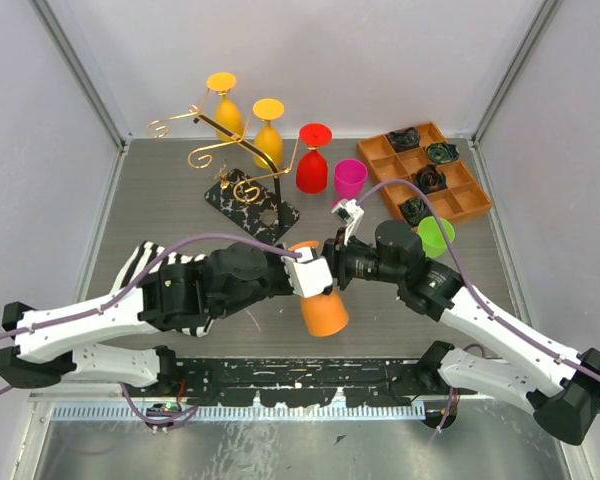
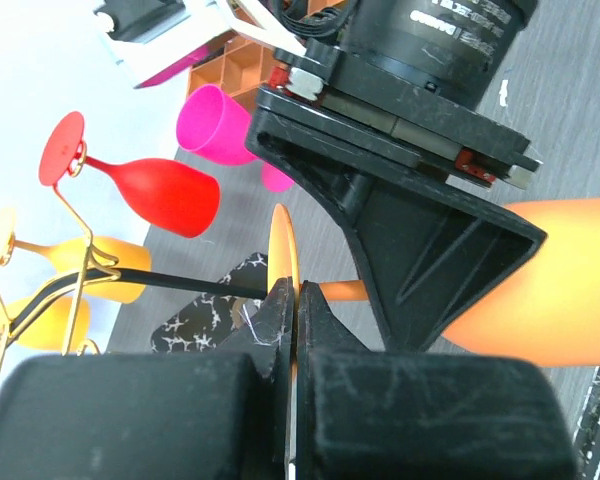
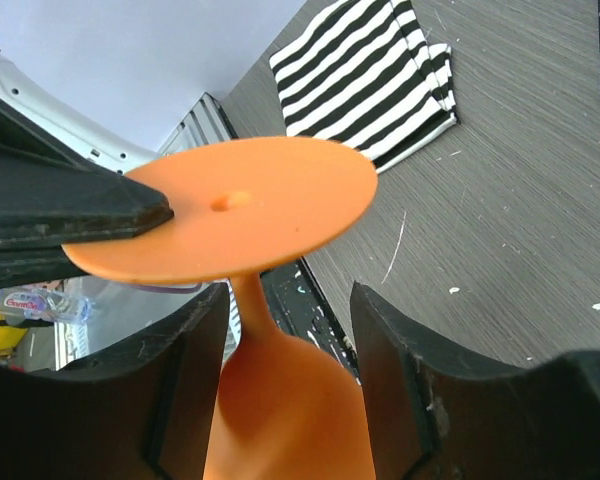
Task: Place the wine glass upside down on the wine glass rack
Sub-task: Turn the wine glass upside down at the wine rack.
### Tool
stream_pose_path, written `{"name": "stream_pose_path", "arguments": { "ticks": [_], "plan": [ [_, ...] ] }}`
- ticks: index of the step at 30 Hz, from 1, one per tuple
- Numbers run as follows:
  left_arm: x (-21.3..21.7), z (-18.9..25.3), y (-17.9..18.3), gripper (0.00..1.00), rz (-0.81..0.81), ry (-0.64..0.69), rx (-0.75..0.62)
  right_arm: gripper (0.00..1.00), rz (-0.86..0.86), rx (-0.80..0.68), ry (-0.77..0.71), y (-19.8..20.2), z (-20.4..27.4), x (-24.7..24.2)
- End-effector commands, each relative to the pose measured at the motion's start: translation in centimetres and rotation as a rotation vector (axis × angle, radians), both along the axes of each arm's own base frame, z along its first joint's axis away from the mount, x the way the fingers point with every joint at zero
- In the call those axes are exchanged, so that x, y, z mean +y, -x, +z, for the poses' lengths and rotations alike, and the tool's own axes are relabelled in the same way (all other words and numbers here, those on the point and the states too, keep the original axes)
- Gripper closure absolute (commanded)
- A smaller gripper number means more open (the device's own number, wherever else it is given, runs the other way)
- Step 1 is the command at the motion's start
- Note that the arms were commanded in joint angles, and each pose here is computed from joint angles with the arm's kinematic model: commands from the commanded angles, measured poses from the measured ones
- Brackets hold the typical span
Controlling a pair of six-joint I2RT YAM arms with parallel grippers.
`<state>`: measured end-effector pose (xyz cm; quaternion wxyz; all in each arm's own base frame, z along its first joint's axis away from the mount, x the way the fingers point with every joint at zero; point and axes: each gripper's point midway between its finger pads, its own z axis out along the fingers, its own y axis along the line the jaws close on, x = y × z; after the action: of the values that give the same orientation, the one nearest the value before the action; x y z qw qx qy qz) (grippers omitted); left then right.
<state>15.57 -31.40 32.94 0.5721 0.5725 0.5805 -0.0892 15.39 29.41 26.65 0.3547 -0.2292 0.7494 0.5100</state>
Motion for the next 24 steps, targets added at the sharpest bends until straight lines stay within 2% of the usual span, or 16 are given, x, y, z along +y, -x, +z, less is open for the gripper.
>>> {"name": "stream_pose_path", "arguments": {
  "ticks": [1, 6, 18, 24],
  "plan": [
    [-0.2, 2.3, -1.1, 1.0, 0.054, 0.045, -0.07, 0.39, -0.006, -0.069, -0.052, 0.0, 1.6, -0.1],
    [-0.1, 2.3, -1.6, 1.0, 0.083, 0.032, -0.084, 0.4, -0.004, -0.073, -0.044, 0.1, 1.3, -0.3],
    [0.4, 2.5, -1.8, 1.0, 0.107, 0.052, -0.098, 0.7, 0.008, -0.06, -0.04, -0.1, 0.5, 0.3],
    [1.2, 2.5, -2.5, 1.0, 0.165, 0.052, -0.115, 0.8, 0.006, -0.051, -0.033, -0.3, 0.1, 0.4]
  ]
}}
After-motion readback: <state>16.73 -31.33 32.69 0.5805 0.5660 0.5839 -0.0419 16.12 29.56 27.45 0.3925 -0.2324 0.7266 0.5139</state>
